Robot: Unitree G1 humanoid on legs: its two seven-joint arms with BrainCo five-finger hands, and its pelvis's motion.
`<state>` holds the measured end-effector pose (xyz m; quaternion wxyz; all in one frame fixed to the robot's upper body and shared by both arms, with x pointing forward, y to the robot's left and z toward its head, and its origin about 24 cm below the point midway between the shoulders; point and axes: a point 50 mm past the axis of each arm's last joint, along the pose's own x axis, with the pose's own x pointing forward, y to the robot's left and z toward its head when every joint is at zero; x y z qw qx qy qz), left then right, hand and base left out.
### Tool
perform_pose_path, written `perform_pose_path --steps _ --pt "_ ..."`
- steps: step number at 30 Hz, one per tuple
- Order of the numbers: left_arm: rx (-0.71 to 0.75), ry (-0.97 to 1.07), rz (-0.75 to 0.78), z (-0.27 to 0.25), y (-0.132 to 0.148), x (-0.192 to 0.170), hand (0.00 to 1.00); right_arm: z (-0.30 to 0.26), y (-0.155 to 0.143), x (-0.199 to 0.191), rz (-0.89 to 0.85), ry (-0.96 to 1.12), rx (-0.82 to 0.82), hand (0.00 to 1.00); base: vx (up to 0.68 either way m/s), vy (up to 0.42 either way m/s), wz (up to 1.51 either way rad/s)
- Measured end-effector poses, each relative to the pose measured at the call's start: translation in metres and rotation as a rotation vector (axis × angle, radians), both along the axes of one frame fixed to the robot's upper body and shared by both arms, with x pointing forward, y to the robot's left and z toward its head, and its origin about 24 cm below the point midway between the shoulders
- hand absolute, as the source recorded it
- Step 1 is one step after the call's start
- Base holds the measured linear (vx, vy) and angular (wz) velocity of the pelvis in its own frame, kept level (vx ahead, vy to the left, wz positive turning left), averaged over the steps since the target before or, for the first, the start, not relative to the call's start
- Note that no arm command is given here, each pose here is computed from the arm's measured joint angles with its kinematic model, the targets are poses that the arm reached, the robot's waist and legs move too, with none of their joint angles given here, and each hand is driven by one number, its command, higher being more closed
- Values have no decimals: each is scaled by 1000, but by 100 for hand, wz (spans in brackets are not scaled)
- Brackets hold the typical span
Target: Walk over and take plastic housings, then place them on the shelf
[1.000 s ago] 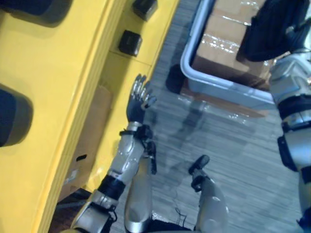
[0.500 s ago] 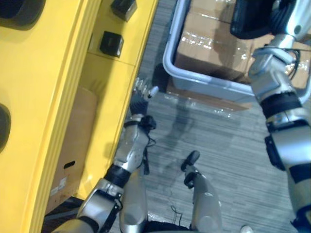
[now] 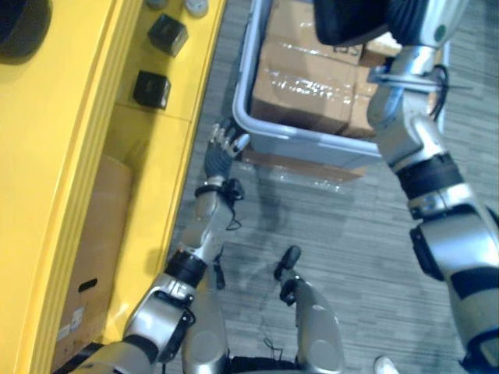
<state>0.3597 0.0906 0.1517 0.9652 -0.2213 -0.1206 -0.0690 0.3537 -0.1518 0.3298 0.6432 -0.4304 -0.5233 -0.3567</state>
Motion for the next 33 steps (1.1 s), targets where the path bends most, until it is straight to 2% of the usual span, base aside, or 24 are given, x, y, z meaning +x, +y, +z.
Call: perform_pose_path --steps 6,16,20,33 --pt "17 -35 -121 16 6 10 0 -23 7 -19 138 -31 -86 100 -2 20 -26" --pt "-204 -89 -320 22 7 17 0 -53 2 -25 231 20 -159 100 -3 21 -11" --pt "-284 -140 -332 25 12 17 0 -56 2 -25 246 32 -172 100 7 25 -1" --pt "-286 -99 -323 15 10 19 0 -66 3 -25 263 82 -190 100 0 51 2"
